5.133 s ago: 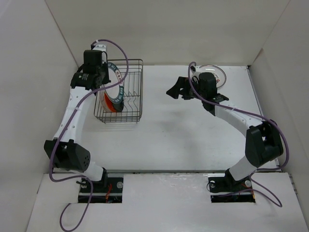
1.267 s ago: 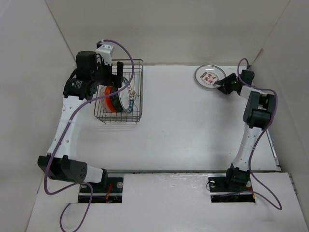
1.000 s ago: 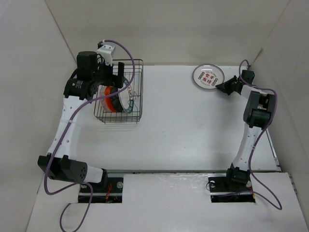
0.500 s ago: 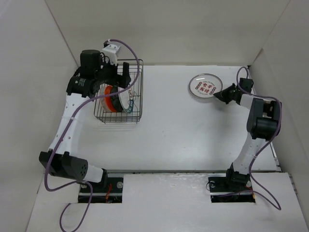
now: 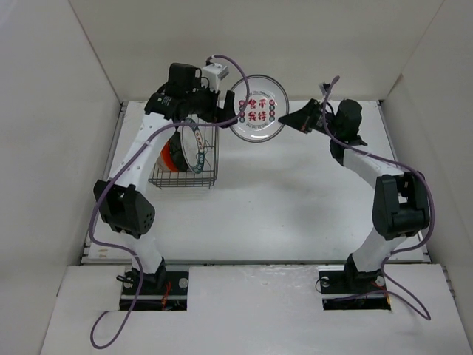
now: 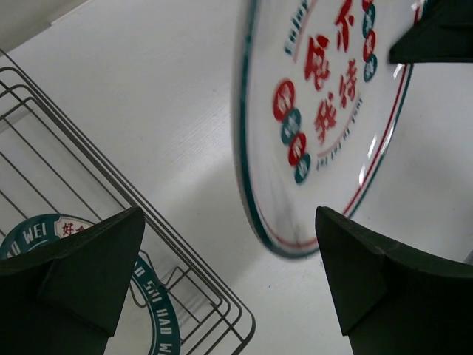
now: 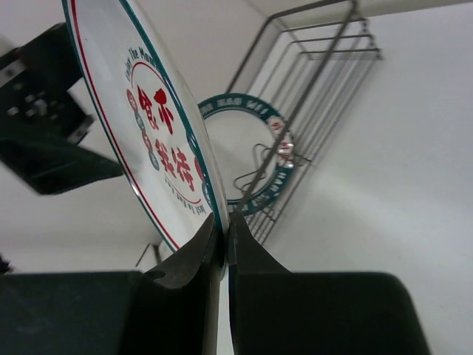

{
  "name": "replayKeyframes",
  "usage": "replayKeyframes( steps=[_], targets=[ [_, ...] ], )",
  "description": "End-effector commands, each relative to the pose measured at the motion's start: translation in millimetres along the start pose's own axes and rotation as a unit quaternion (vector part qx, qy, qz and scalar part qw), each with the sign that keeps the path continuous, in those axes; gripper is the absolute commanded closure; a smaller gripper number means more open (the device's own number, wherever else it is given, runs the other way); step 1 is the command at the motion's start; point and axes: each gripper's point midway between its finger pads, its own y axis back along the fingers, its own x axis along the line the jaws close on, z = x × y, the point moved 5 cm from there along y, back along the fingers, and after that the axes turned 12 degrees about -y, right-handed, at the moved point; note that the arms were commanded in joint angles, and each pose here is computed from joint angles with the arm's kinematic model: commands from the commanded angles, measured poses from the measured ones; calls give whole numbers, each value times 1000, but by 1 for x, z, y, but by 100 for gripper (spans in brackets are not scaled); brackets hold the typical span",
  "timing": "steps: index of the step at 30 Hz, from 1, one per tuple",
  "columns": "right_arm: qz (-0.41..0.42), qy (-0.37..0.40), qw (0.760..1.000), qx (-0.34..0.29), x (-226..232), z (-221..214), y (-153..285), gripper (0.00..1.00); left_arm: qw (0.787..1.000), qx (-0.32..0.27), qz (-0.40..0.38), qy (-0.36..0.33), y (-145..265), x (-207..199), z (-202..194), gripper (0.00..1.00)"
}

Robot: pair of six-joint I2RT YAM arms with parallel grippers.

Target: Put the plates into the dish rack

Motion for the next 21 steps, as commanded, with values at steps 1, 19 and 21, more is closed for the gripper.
replayKeyframes(
  steps=[1, 19, 21],
  targets=[
    [147, 87, 984, 39, 56, -12, 4, 100, 999, -44, -22, -9, 12, -6, 28, 0],
    [159, 67, 981, 86, 63, -39, -25, 56, 995, -89, -44, -24, 44, -23, 35, 100],
    [150, 57, 984, 84, 57, -39, -28, 0, 995, -96, -17, -15, 54, -12, 33, 100]
  ],
)
